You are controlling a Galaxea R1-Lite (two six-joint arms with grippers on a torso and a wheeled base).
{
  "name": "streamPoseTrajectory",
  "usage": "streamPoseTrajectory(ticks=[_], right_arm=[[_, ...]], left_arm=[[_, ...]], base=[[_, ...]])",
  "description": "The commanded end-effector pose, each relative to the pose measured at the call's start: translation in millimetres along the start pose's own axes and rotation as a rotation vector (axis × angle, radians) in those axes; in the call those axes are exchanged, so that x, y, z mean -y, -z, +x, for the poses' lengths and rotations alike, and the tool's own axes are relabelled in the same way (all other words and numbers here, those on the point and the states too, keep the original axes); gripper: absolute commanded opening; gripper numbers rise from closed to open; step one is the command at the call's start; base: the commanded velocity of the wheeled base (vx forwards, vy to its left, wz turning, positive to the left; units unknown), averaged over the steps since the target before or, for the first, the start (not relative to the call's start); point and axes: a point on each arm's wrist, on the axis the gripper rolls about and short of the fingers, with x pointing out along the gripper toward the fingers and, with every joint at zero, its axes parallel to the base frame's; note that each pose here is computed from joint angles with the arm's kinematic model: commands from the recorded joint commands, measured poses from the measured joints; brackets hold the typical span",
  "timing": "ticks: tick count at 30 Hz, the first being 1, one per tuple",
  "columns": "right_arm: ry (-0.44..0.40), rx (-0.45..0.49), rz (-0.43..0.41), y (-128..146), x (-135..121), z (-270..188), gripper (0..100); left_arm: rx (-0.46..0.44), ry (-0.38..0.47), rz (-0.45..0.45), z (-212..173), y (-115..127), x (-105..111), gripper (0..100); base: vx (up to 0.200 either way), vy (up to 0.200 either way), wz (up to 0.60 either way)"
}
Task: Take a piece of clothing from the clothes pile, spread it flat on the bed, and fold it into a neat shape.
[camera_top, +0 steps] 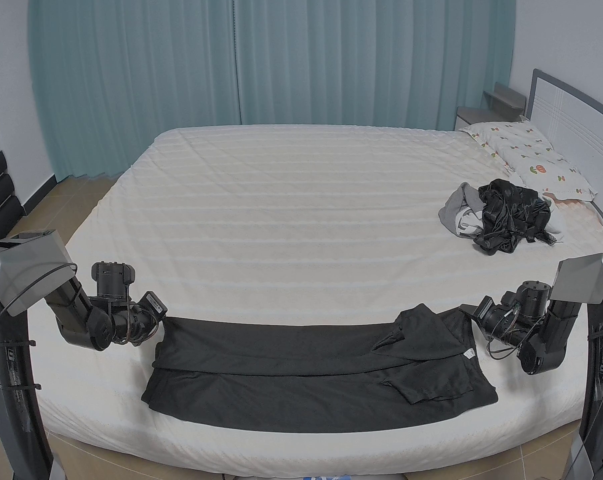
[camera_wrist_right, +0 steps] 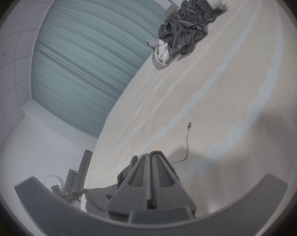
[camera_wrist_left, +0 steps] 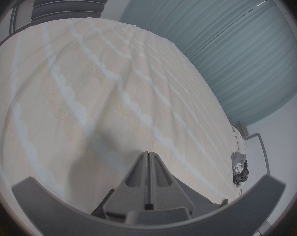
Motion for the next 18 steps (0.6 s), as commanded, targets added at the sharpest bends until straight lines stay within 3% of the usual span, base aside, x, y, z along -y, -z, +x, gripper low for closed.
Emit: streamPoseTrajectory(ticks=[1,18], right_arm=[[0.002,0.0,0.001,0.5,2.1,1.8,0],[0.009,-0.005,0.005,2.7,5.0,2.9,0]], left_arm=[[0.001,0.002,-0.004,2.1,-0.4,-0.1,0],[0.024,0.019,-0.048,6.9,-8.4,2.4,0]], base=[[0.0,0.0,0.0],[0.0,0.0,0.0]])
